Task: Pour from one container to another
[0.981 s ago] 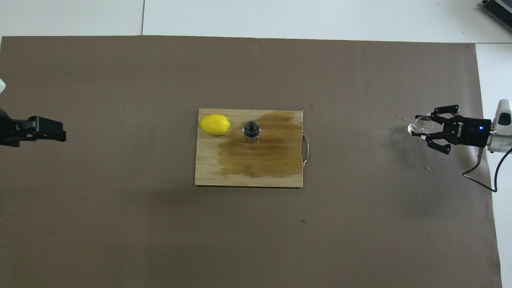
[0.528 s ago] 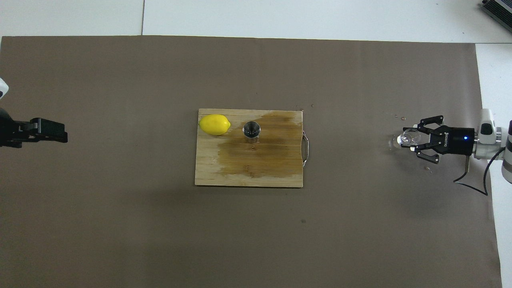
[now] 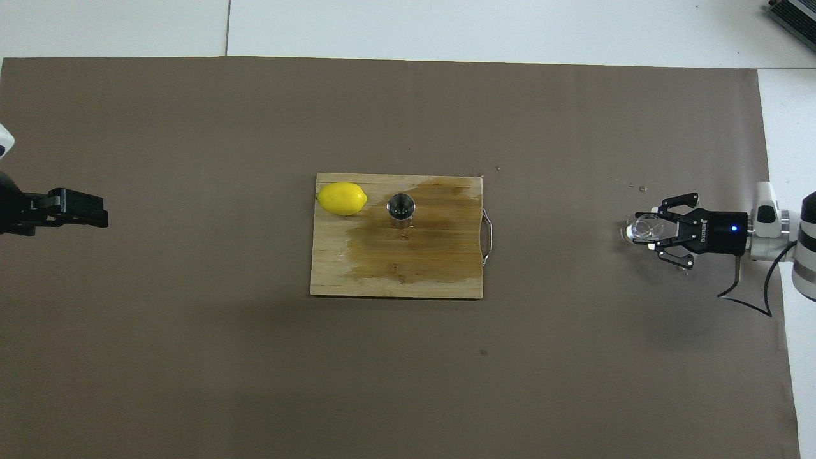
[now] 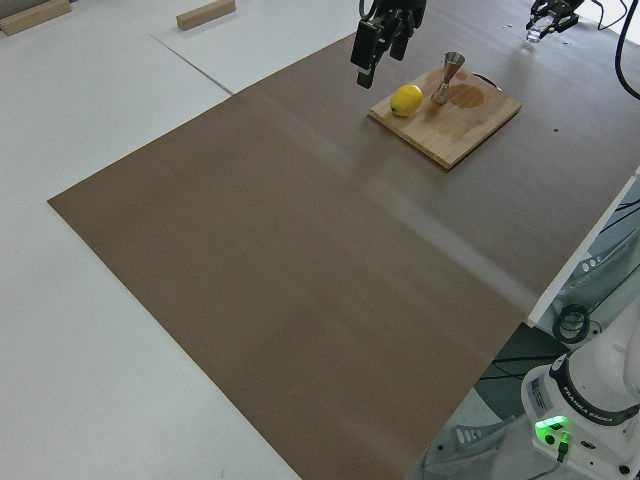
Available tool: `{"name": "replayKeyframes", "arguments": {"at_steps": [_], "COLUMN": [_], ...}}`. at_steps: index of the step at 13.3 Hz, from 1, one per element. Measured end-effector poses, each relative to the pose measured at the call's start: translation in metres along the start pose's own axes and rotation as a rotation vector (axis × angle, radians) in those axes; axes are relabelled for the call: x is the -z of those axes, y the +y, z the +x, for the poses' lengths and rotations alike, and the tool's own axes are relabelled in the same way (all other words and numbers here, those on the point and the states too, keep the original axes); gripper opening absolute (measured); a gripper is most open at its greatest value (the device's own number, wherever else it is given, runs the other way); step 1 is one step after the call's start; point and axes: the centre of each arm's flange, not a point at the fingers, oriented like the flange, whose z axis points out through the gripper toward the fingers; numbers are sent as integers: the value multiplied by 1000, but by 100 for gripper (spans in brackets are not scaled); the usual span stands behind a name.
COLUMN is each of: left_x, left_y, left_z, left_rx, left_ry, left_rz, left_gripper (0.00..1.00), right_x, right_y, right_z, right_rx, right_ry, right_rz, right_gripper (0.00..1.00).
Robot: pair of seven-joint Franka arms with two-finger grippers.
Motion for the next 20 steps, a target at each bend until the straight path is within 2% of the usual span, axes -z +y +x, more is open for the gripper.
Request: {"name": "replayKeyframes", "arguments": {"at_steps": [3, 5, 8, 11, 13, 16, 18, 20], "left_x": [0, 0, 0, -1, -1, -1, -1, -1], "left_y": [0, 0, -2, -4, -4, -4, -4, -4], "left_z": [0, 0, 0, 0, 0, 0, 0, 0], "left_rx": [0, -8, -82, -101, -102, -90, -59, -51], "left_ry": [0, 0, -1, -1, -1, -2, -2, -2], "left_rz": [0, 0, 0, 0, 0, 0, 0, 0], "left_gripper": [100, 100, 100, 100, 100, 100, 100, 100], "right_x": [1, 2, 1, -4, -1, 14, 21, 15], "right_y": [-1, -1, 0, 5, 14, 24, 25, 26], "right_z": [-2, -2, -1, 15, 47, 121, 169, 198], "right_rx": [11, 20, 32, 28, -38, -239, -425, -615], "right_ry": [-7, -8, -6, 3, -9, -62, -132, -207], "right_rz": [-1, -1, 2, 15, 8, -45, -101, -166], "right_gripper": [48, 65, 99, 100, 100, 100, 100, 100]}}
